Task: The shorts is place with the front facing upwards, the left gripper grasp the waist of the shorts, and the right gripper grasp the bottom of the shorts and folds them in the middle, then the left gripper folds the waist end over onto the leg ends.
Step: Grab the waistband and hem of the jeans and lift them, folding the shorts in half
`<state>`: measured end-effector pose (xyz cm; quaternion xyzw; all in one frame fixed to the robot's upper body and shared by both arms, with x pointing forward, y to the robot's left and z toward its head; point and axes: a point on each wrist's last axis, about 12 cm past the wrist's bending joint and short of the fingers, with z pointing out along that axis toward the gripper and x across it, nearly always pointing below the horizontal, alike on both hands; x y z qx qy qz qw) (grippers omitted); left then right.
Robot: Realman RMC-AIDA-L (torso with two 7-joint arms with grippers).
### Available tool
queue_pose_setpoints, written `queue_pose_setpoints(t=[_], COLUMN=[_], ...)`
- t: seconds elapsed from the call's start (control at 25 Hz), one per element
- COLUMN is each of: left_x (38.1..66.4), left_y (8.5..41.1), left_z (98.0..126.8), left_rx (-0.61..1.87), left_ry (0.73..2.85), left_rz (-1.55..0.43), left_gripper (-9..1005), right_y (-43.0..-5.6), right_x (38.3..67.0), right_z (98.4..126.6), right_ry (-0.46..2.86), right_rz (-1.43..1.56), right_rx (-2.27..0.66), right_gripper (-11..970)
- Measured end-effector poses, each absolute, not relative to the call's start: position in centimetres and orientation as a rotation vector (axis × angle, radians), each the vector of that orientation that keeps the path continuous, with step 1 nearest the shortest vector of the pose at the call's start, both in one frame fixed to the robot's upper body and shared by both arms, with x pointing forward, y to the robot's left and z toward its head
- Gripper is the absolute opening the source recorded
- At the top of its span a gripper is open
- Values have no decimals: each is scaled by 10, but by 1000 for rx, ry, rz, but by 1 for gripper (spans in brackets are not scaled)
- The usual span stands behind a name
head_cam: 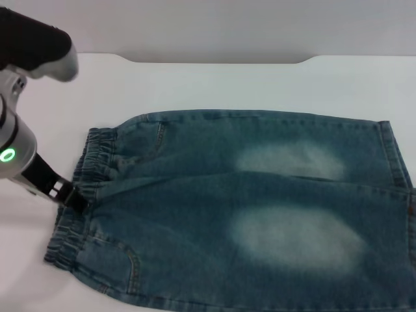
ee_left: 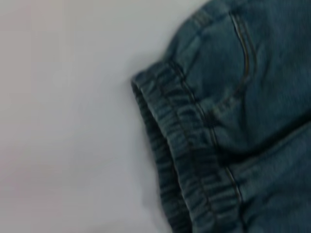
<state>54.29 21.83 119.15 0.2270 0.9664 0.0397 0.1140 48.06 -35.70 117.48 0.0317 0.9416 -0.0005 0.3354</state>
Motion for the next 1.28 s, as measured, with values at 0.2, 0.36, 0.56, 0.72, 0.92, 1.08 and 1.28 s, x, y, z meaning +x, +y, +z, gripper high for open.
queue_pose_setpoints(t=[0.2, 0.36, 0.56, 0.72, 0.92, 1.08, 1.28], left_x=[541, 541, 540, 541, 542, 543, 543], left_y=[219, 221, 221, 217, 211, 211, 211], left_z=[1179, 1171, 1159, 1153, 1147, 1145, 1144], left_rx=[654, 639, 629, 639, 667, 668, 674], left_ry=[2917, 2952, 3009, 3028, 3026, 3027, 3035], left_rz=[131, 134, 137, 138, 133, 136, 141], left_gripper=[843, 842, 841, 840, 839, 840, 839], right_y=[-359, -361, -361, -361, -361, -361, -361], right_x=[483, 486, 489, 490, 490, 488, 488], right_z=[1178, 1175, 1176, 1177, 1177, 1177, 1177], right_ry=[2428, 2423, 2418, 2415, 2415, 2416, 2420], right_rz=[-16, -33, -49, -55, -63, -65, -63], right_rx=[88, 91, 80, 74, 70, 73, 73], right_gripper=[642, 642, 642, 643, 643, 643, 643])
